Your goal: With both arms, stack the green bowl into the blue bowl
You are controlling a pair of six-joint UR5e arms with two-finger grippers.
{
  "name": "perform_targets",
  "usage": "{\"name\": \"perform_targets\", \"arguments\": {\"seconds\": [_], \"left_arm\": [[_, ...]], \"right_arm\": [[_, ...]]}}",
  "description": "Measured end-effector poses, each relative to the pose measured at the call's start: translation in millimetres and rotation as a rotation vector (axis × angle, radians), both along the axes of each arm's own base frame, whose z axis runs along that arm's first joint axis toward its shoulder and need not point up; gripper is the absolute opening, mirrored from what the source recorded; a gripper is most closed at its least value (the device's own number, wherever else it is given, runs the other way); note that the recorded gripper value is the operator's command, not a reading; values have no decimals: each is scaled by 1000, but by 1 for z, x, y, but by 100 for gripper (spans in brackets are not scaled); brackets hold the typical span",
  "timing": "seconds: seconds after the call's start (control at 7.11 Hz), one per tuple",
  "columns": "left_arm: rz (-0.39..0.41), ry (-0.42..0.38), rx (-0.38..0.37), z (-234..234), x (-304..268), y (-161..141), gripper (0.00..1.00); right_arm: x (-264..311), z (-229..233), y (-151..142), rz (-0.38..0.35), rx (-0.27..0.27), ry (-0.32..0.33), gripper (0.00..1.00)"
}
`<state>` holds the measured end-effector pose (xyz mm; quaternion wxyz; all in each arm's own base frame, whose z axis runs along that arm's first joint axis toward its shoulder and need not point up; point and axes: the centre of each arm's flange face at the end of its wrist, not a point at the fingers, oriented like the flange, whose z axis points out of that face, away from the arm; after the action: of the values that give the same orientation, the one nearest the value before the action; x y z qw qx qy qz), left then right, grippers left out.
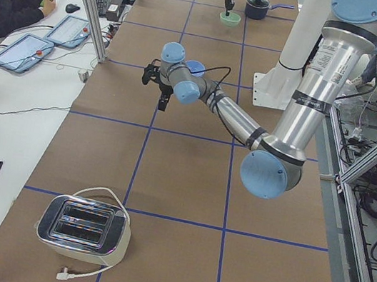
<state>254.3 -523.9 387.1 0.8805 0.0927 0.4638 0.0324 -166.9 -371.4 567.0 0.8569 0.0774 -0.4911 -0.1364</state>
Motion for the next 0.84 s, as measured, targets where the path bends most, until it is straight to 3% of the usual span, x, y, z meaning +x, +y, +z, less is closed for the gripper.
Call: {"name": "perform_targets", "arguments": {"seconds": [0.42, 0.56, 0.84], "left_arm": [[32, -46, 75, 81, -108, 3, 98], [41, -49, 89, 105, -141, 3, 98], [58, -45, 113, 155, -202, 4, 98]], "right_arm": [[-37, -158, -129, 71, -73, 16, 0], [-61, -215, -155, 95, -83, 53, 0], [-124, -297, -164, 144, -95, 117, 0]]}}
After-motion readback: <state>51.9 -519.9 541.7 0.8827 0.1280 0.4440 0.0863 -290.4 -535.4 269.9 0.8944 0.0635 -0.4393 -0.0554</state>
